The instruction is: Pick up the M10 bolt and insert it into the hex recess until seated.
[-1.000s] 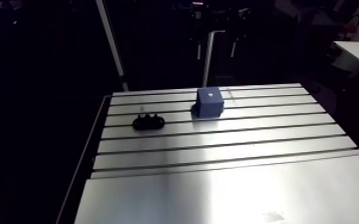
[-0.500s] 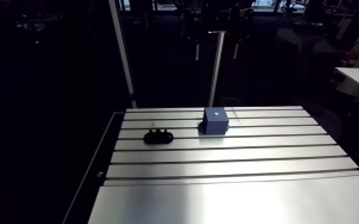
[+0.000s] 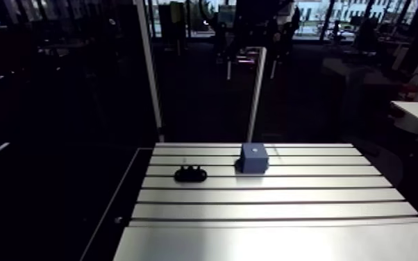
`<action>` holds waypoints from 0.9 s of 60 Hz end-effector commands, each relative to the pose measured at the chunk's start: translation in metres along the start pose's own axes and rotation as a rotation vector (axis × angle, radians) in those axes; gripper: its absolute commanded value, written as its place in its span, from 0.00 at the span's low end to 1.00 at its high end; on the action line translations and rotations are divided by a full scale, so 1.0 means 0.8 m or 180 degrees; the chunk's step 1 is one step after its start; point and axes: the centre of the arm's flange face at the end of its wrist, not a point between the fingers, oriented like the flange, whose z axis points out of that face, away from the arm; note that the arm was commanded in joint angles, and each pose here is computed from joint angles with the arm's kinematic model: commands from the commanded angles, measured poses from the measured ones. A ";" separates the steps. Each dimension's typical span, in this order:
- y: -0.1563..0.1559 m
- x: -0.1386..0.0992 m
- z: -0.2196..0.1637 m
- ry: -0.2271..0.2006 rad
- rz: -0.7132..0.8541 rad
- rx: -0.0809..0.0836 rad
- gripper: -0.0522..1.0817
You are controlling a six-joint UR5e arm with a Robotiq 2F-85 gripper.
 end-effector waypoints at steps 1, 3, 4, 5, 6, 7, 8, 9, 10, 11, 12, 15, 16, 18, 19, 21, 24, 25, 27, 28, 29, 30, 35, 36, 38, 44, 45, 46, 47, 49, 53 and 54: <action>0.003 -0.011 -0.009 0.0047 0.0019 -0.0007 0.05; 0.003 -0.011 -0.009 0.0048 0.0024 -0.0003 0.05; 0.003 -0.011 -0.009 0.0048 0.0024 -0.0003 0.05; 0.004 -0.011 -0.009 0.0047 0.0024 -0.0007 0.05; 0.004 -0.011 -0.009 0.0047 0.0024 -0.0007 0.05; 0.004 -0.012 -0.009 0.0047 0.0024 -0.0007 0.05; 0.004 -0.012 -0.009 0.0047 0.0024 -0.0007 0.05; 0.003 -0.013 -0.011 0.0051 0.0025 -0.0008 0.05; 0.003 -0.013 -0.011 0.0051 0.0025 -0.0008 0.05; 0.003 -0.016 -0.013 0.0056 0.0025 -0.0009 0.05; 0.003 -0.016 -0.013 0.0056 0.0025 -0.0009 0.05; 0.003 -0.019 -0.013 0.0056 0.0025 -0.0009 0.05; 0.002 -0.021 -0.014 0.0057 0.0025 -0.0009 0.05; 0.002 -0.023 -0.013 0.0053 0.0025 -0.0008 0.05; 0.002 -0.023 -0.013 0.0053 0.0025 -0.0008 0.05; 0.001 -0.026 -0.012 0.0049 0.0024 -0.0004 0.05; 0.001 -0.031 -0.011 0.0056 0.0020 -0.0013 0.05; 0.001 -0.031 -0.011 0.0056 0.0020 -0.0013 0.05; 0.003 -0.034 -0.011 0.0051 0.0029 -0.0013 0.05; 0.003 -0.034 -0.011 0.0051 0.0029 -0.0013 0.05; 0.005 -0.034 -0.011 0.0055 0.0038 -0.0014 0.05; 0.005 -0.034 -0.011 0.0055 0.0038 -0.0014 0.05; 0.006 -0.035 -0.015 0.0074 0.0040 -0.0017 0.05; 0.006 -0.035 -0.015 0.0074 0.0040 -0.0017 0.05; 0.006 -0.035 -0.015 0.0075 0.0040 -0.0017 0.05; 0.006 -0.034 -0.014 0.0066 0.0035 -0.0016 0.05; 0.006 -0.034 -0.013 0.0058 0.0034 -0.0011 0.05; 0.006 -0.034 -0.013 0.0061 0.0034 -0.0010 0.05; 0.006 -0.034 -0.013 0.0061 0.0034 -0.0010 0.05; 0.006 -0.034 -0.013 0.0062 0.0034 -0.0006 0.05; 0.006 -0.033 -0.012 0.0053 0.0034 -0.0009 0.05; 0.006 -0.033 -0.012 0.0056 0.0034 -0.0009 0.05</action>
